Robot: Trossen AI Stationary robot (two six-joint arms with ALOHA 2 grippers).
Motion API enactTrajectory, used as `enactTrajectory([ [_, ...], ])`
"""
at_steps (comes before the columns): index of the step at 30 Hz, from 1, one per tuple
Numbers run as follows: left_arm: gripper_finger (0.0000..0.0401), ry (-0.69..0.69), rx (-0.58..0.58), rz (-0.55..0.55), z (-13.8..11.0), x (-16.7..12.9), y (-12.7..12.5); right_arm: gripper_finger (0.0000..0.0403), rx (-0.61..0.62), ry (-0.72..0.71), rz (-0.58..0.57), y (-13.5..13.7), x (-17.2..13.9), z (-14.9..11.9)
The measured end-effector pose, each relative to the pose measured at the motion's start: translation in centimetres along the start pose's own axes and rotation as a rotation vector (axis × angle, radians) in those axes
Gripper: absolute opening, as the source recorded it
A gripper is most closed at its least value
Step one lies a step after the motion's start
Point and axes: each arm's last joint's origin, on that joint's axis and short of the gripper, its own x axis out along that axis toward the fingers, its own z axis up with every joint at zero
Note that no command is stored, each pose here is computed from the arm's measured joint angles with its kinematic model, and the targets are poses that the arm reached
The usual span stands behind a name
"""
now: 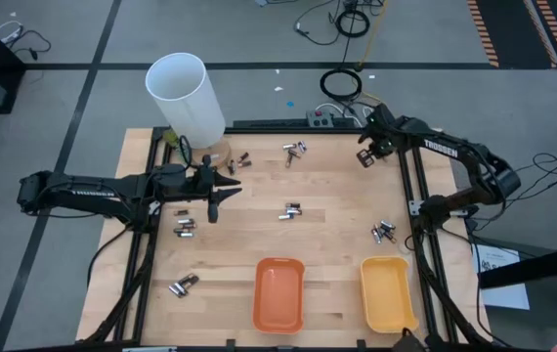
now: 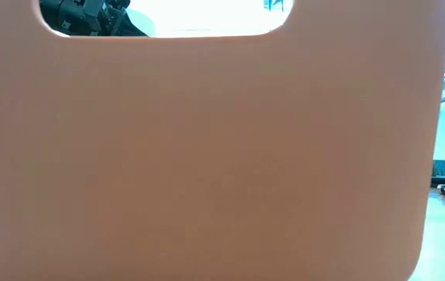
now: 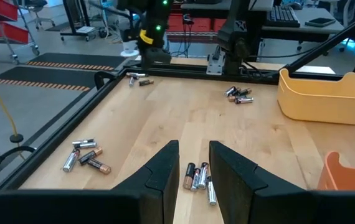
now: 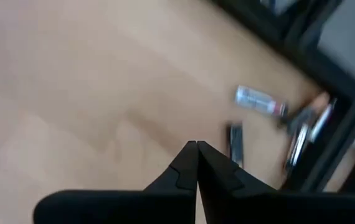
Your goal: Sort batteries
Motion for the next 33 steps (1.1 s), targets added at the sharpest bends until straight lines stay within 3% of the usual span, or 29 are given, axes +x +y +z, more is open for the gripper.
enactTrajectory([
  [8, 0.0097, 0.0, -0.002, 0.004, 0.0, 0.0, 0.0, 0.0013, -0.015, 0.124, -0.01, 0.0, 3.7, -0.7],
  [13, 0.0097, -0.003, -0.003, 0.004, 0.0, 0.1, 0.0, 0.0083, -0.035, 0.1, -0.088, -0.3, 4.2, -0.2],
  [17, 0.0097, -0.011, -0.003, 0.005, 0.1, 0.2, 0.0, 0.0143, -0.033, 0.117, -0.058, -0.2, 4.0, -0.2],
  [21, 0.0097, -0.005, 0.001, 0.005, -0.1, 0.6, 0.0, 0.0177, -0.006, 0.126, -0.064, -0.2, 3.8, -0.2],
  [33, 0.0097, -0.027, -0.005, -0.001, -0.2, 1.8, -0.2, 0.017, 0.155, 0.077, -0.149, -0.3, 4.2, 0.3],
])
